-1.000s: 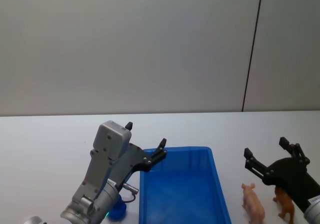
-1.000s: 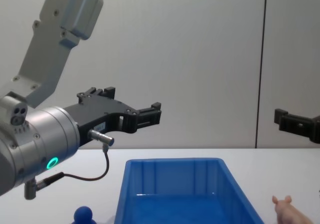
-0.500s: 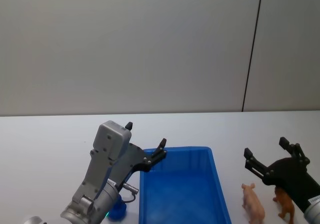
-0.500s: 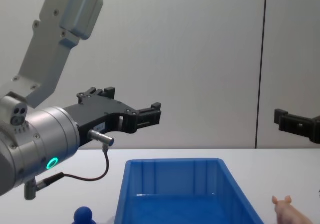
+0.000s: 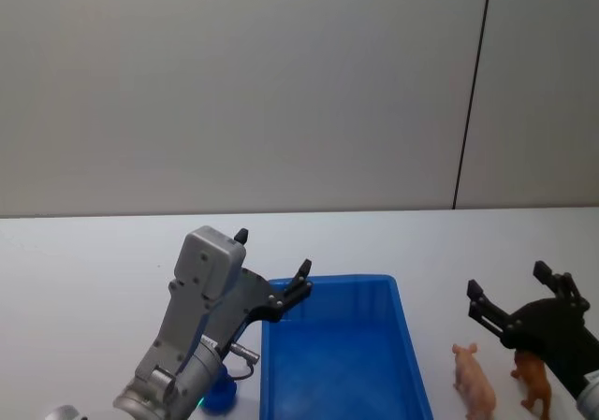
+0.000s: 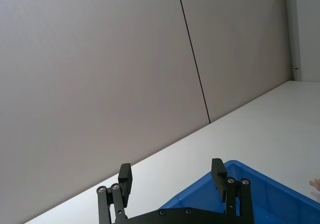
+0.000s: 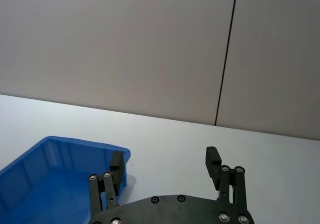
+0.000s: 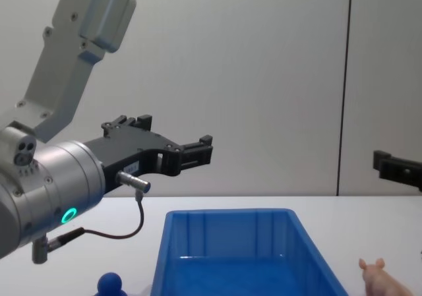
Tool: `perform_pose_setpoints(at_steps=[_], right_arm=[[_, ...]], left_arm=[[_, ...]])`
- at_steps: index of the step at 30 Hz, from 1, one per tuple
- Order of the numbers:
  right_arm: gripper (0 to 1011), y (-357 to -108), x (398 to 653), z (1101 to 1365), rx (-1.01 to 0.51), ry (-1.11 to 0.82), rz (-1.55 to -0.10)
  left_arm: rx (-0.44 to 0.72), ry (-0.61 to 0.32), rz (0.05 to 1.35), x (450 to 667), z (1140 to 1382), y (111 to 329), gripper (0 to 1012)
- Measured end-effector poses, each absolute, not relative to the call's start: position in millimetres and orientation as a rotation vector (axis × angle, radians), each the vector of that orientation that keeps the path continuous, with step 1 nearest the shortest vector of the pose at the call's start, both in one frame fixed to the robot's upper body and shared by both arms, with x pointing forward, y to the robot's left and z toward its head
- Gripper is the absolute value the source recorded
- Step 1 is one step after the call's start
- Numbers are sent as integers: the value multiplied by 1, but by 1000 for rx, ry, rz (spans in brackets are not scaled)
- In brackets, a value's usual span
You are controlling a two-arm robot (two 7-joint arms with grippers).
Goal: Pick up the two dolls from the table and place them into the box.
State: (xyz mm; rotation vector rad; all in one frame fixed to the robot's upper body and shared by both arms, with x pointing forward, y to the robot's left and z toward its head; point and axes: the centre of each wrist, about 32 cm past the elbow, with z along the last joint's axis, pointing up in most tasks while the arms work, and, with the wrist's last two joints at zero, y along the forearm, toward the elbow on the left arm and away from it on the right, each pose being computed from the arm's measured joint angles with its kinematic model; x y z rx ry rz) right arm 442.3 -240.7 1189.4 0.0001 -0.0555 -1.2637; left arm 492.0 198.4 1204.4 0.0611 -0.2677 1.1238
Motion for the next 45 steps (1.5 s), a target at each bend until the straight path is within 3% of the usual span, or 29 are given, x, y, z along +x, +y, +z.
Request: perform_pose_setpoints(at_steps=[24,45], right_arm=[[1001,-251,439,1178,-188,68,-1390],[999,-252,434,1157,-297,160,-1418]], left_arm=[[61,-268,1124,492,1204,198,1001],[61,-268,1124,492,1204,198,1001]])
